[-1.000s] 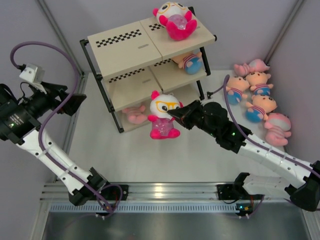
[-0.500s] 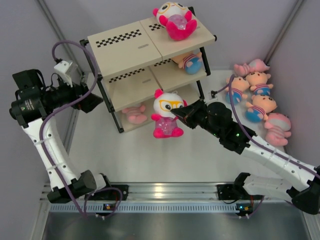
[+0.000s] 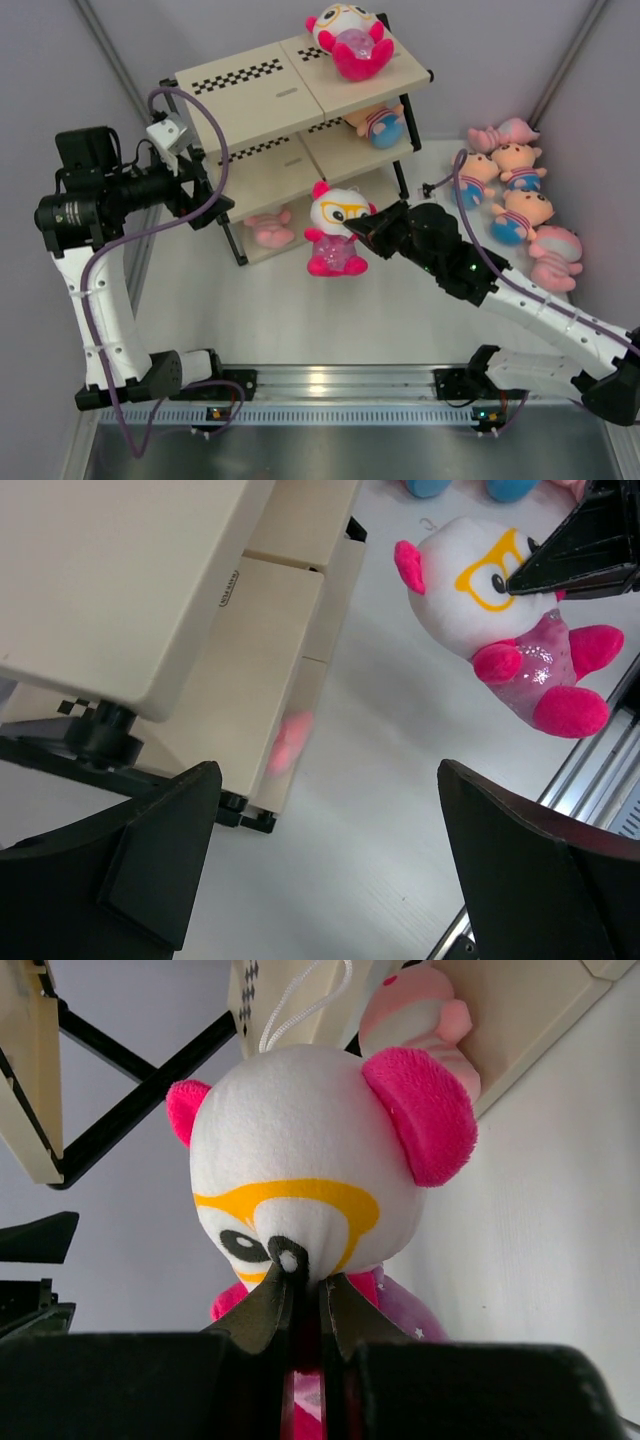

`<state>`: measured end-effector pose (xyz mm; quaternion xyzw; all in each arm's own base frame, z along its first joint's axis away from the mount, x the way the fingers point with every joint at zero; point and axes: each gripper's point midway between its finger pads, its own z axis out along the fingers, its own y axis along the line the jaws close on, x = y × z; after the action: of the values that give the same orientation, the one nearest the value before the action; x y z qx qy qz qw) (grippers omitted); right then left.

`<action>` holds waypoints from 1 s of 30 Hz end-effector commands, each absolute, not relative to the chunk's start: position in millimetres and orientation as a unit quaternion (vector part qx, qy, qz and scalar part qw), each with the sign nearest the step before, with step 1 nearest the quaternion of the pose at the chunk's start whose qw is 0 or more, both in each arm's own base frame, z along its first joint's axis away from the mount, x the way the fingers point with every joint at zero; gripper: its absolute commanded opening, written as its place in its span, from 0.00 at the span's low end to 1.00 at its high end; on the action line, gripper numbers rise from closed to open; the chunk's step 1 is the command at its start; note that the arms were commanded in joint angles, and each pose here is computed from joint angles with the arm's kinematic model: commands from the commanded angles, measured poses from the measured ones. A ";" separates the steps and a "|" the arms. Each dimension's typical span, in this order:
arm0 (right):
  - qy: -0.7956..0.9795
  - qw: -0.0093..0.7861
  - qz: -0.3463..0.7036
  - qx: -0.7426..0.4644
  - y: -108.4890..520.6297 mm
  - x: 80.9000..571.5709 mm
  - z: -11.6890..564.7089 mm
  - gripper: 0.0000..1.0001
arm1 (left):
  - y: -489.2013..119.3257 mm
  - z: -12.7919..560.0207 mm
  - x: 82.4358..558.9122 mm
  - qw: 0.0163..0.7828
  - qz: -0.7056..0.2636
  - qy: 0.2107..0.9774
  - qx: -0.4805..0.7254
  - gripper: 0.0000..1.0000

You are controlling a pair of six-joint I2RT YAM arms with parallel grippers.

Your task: Place and organize the stuffed toys onto the shelf

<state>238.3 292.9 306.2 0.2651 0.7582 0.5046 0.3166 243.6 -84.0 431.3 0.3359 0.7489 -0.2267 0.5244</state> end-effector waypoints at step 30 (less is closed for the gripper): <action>0.562 0.649 0.511 -0.041 365.8 324.0 625.1 0.00 | -100.0 409.7 241.2 0.508 -0.203 0.738 0.397 0.97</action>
<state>298.3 358.2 600.3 -0.0199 0.6189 0.4812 0.6205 244.0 -97.8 400.3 0.3849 0.7547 -0.2123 0.4871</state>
